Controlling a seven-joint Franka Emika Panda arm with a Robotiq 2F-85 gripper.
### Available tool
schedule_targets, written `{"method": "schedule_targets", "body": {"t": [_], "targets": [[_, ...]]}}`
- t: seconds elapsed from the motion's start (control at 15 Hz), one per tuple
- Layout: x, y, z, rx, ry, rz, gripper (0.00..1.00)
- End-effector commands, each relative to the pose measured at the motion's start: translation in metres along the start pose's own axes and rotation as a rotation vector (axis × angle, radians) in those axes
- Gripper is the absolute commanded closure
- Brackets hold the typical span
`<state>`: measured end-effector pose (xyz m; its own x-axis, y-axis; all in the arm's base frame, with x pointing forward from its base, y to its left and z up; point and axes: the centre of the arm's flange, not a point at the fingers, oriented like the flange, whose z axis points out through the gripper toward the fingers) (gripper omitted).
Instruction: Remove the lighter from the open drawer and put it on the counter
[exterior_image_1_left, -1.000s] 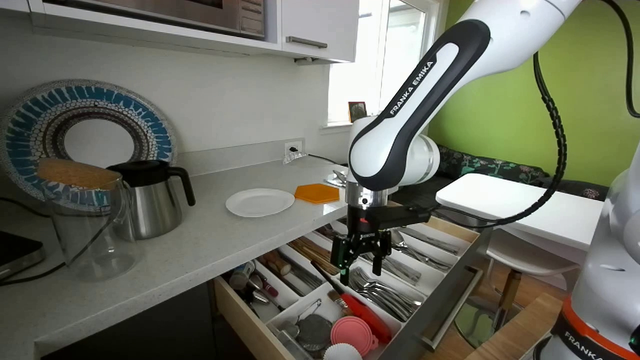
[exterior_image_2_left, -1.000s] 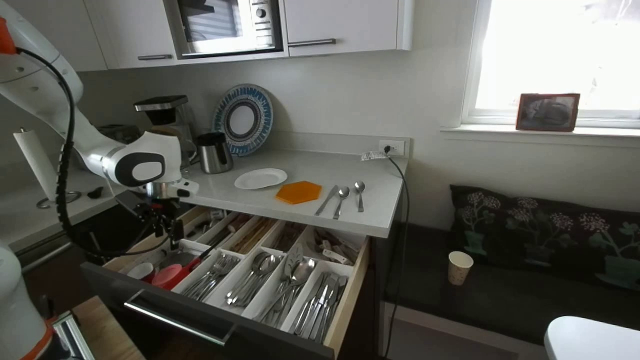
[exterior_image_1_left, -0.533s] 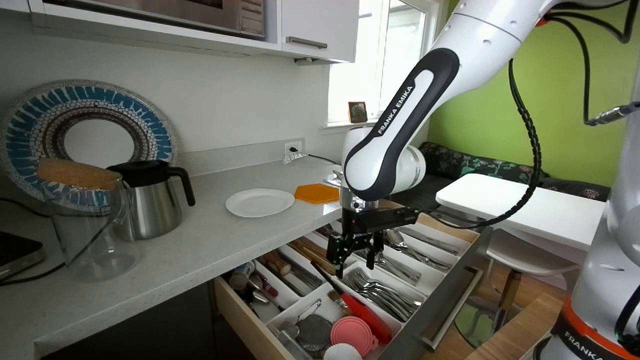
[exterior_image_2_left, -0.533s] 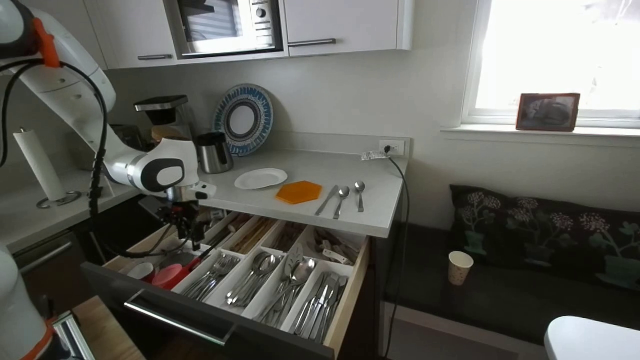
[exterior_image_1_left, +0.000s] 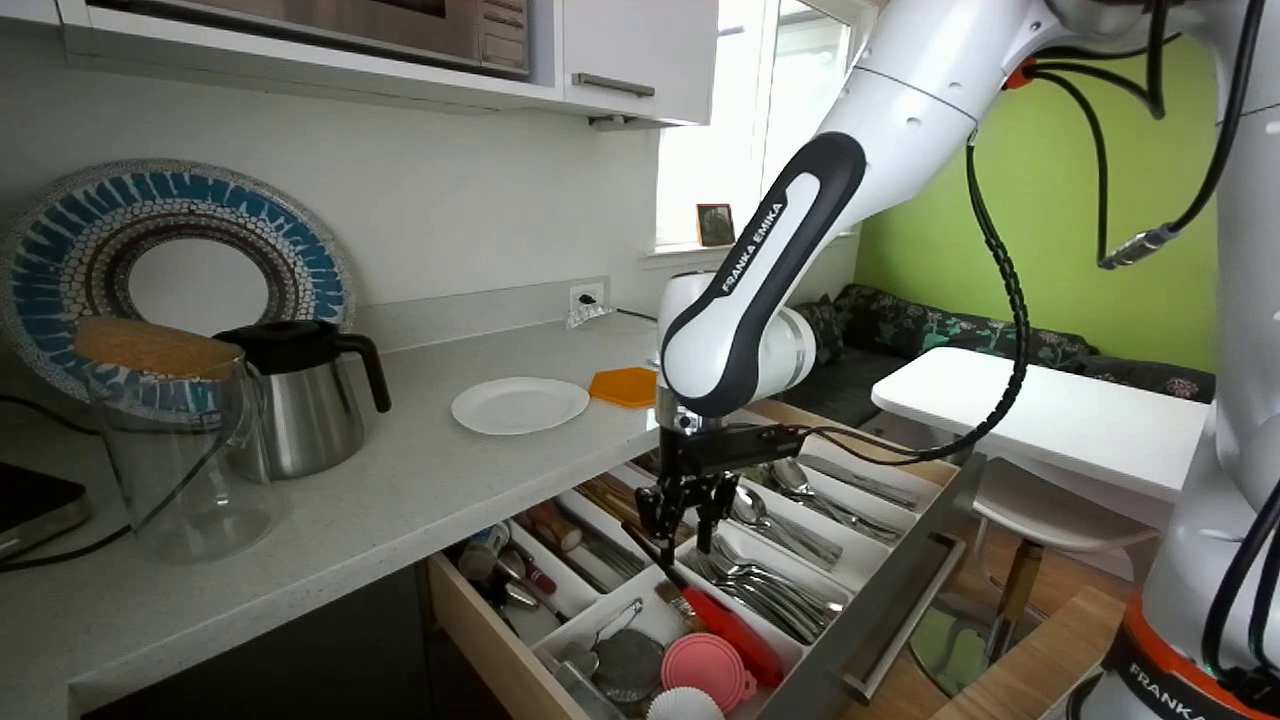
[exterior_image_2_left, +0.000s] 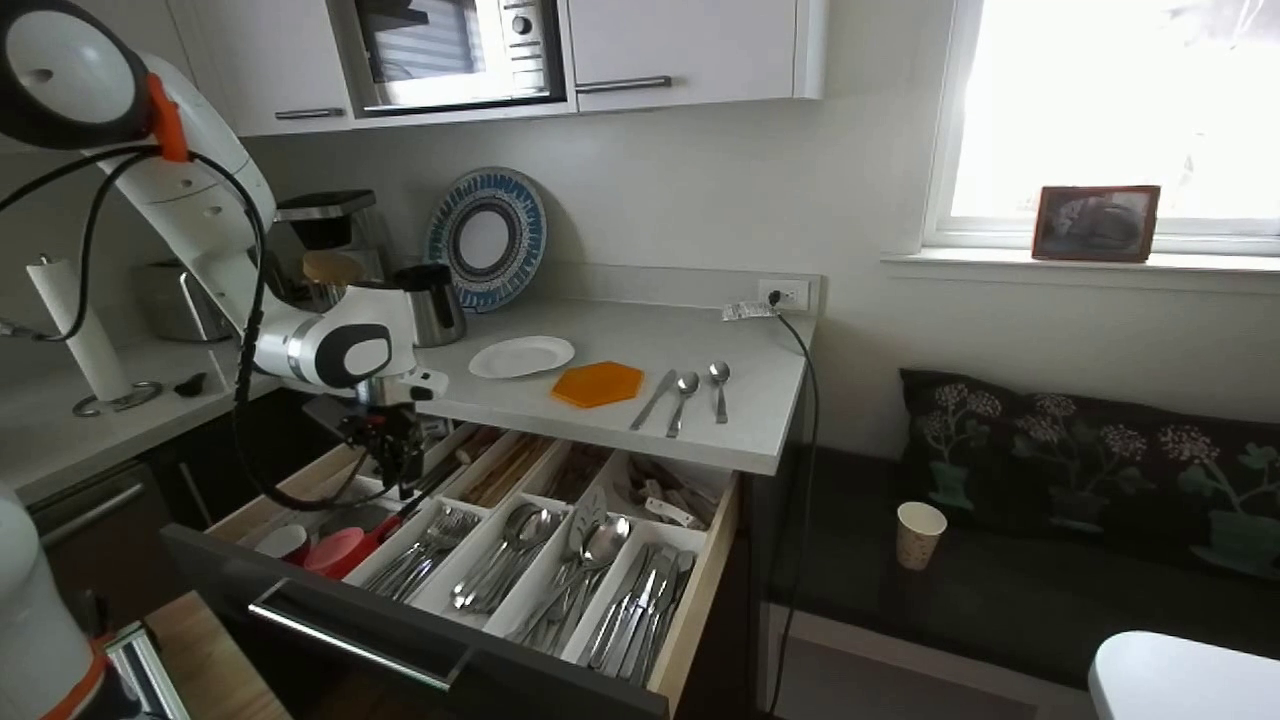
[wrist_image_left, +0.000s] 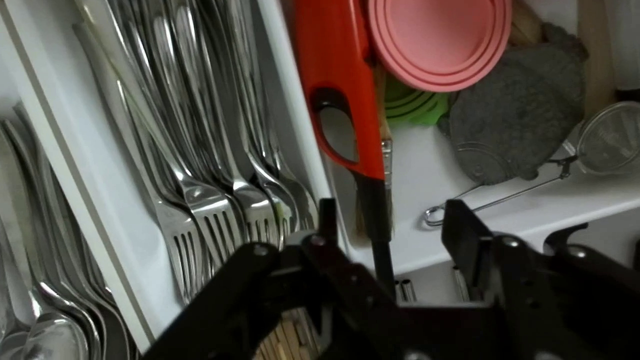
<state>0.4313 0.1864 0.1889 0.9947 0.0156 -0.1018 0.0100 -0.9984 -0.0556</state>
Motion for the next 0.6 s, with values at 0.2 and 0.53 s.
{"method": "schedule_targets", "body": {"t": [0.2, 0.53], "targets": [[0.017, -0.014, 0.028, -0.027, -0.011, -0.002, 0.69], [0.018, -0.015, 0.041, -0.050, -0.033, -0.003, 0.57]]}}
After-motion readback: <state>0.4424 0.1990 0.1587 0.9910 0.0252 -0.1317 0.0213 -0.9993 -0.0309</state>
